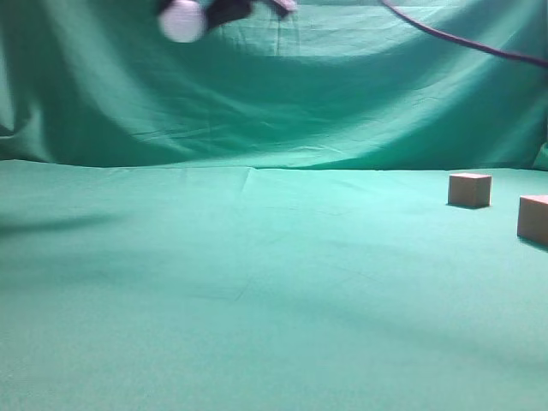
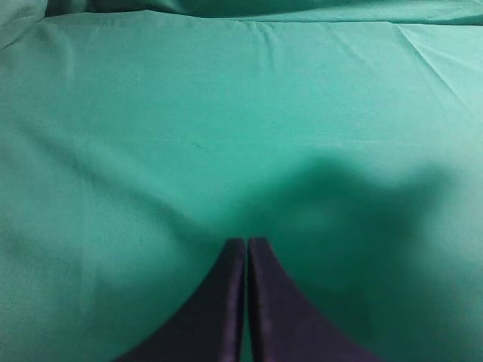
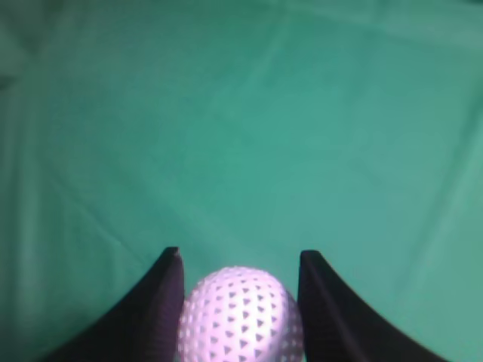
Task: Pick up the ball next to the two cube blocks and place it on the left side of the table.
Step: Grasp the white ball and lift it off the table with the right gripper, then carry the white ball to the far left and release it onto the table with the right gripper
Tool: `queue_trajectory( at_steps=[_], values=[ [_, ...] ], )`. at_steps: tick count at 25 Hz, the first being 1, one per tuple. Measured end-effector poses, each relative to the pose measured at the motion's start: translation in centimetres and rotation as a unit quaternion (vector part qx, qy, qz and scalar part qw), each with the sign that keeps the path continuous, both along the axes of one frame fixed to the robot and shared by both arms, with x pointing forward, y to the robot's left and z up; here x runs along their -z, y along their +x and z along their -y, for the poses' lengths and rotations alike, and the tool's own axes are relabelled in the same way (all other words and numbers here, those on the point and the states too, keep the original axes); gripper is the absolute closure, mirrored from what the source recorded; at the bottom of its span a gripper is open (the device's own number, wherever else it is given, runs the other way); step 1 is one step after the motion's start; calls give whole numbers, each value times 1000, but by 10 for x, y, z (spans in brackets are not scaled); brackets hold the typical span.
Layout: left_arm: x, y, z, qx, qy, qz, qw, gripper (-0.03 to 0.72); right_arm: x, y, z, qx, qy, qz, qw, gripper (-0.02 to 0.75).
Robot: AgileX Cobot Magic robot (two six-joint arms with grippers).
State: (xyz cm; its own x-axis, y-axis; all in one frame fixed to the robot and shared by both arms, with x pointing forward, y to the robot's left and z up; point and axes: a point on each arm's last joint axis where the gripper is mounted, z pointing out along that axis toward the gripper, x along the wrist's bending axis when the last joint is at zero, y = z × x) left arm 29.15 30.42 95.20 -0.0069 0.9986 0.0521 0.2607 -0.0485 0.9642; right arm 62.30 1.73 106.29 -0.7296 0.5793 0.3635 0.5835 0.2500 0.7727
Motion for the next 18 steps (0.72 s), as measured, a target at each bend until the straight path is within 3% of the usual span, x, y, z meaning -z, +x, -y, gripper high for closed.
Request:
queue_trajectory(
  at_steps=[6, 9, 12, 18],
  values=[
    [0, 0, 0, 0, 0, 0, 1000, 688, 52, -23, -114, -80, 25, 74, 994, 414],
    [0, 0, 0, 0, 0, 0, 1000, 688, 85, -36, -150, -99, 28, 97, 990, 414],
    [0, 0, 0, 0, 0, 0, 1000, 688, 116, -41, -168, -97, 22, 123, 987, 414],
    [0, 0, 0, 0, 0, 0, 1000, 688, 156, -36, -173, -88, -6, 162, 983, 414]
  ],
)
